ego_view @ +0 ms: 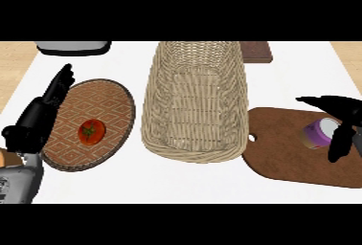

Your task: Pick the can from the cutting board and place it in the basket

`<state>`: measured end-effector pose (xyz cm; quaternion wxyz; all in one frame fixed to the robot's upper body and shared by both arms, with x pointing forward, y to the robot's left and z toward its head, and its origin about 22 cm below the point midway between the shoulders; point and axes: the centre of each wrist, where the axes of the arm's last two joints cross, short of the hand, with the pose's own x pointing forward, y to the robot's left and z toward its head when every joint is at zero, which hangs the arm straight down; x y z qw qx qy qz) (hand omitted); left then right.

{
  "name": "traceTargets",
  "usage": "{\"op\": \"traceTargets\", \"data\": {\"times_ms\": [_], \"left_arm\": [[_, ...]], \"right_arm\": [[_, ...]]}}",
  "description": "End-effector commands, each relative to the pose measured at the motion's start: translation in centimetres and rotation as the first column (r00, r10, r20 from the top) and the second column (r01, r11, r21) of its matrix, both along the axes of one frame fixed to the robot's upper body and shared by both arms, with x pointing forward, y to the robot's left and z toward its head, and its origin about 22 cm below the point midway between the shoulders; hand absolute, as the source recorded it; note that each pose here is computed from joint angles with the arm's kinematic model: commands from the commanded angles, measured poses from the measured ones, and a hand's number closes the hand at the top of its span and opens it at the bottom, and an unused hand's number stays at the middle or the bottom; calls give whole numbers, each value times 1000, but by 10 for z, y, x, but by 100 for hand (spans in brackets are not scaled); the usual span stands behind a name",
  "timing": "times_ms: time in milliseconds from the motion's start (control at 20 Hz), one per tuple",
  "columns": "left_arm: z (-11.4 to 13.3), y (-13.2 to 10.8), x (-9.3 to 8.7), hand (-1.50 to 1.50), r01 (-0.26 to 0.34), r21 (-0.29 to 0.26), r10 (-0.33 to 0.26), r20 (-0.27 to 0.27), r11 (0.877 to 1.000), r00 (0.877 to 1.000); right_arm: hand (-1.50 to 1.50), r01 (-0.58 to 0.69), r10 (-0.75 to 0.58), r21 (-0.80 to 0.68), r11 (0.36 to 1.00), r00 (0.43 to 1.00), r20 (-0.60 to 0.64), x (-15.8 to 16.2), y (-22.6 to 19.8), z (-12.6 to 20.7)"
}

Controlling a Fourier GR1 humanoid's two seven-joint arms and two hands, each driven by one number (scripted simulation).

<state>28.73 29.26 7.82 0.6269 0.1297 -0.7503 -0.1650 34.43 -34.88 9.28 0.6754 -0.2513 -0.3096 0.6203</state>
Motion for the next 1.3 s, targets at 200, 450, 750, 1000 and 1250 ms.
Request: {"op": "traceTargets", "data": {"times_ms": [200, 450, 750, 1000, 1250], "left_arm": [[-4, 0, 5, 0, -11, 3, 11, 0, 1000, 1000], [-16, 15, -11, 0, -4, -6, 4, -10, 1000, 1000], [-13, 4, -5, 0, 0, 9, 0, 8, 1000, 1000], [8, 0, -5, 0, 22, -2, -22, -9, 1000, 1000], [-18, 3, 7, 0, -19, -10, 19, -2, 1000, 1000]], "right_arm": [[-150, -14, 14, -3, 1000, 1000, -19, -7, -9, -25], [-150, 19, -20, -22, 1000, 999, -31, -15, -26, -26], [-150, 39, -40, -23, 999, 998, -40, 0, -20, -49], [150, 62, -61, 14, 998, 996, -63, 12, -12, -46], [150, -7, 7, 6, 1000, 1000, -11, -10, -27, -67]]}}
